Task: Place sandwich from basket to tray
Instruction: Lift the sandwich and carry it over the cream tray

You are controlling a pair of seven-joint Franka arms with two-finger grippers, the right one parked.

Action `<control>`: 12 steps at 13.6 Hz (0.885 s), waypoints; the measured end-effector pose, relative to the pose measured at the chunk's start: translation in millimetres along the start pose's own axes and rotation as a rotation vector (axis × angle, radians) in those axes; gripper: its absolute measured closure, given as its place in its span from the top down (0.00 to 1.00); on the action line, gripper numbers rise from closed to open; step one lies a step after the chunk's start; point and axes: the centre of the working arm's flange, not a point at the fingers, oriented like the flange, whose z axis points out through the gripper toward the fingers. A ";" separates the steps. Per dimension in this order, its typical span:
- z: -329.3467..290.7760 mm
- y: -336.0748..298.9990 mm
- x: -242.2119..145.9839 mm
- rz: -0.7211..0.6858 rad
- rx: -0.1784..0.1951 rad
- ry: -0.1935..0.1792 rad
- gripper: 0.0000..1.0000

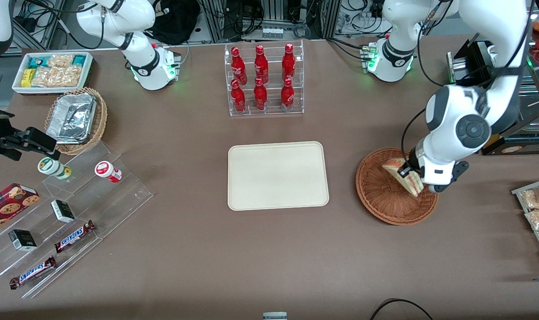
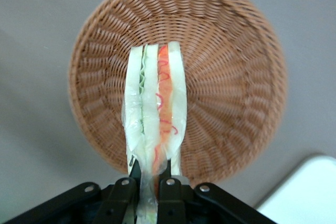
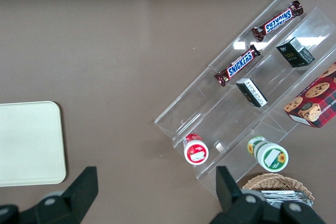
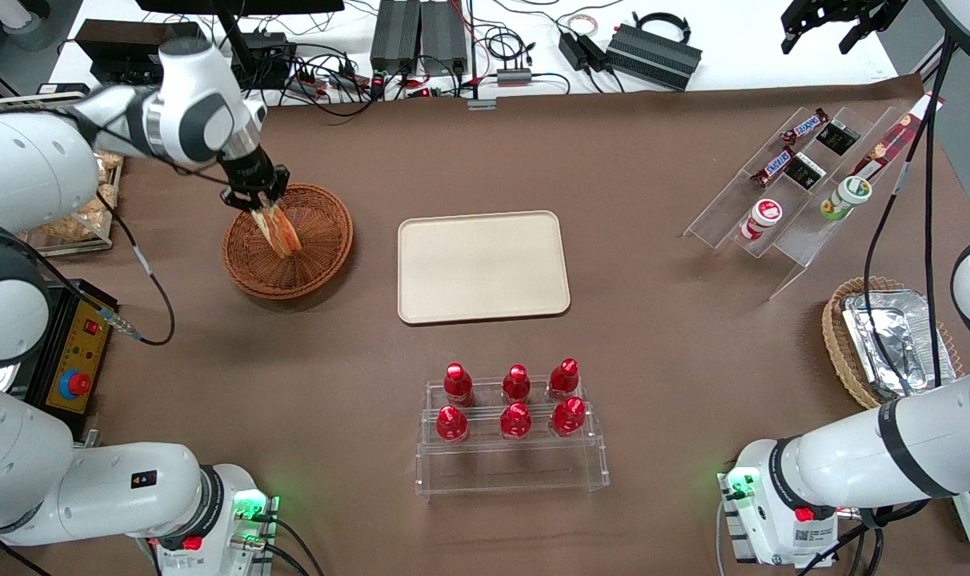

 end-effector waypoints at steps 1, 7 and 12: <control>-32.2 15.4 -13.4 0.059 0.003 0.008 0.15; -63.3 123.8 -119.8 0.324 -0.006 0.020 0.15; -11.5 209.1 -191.3 0.439 -0.065 0.015 0.12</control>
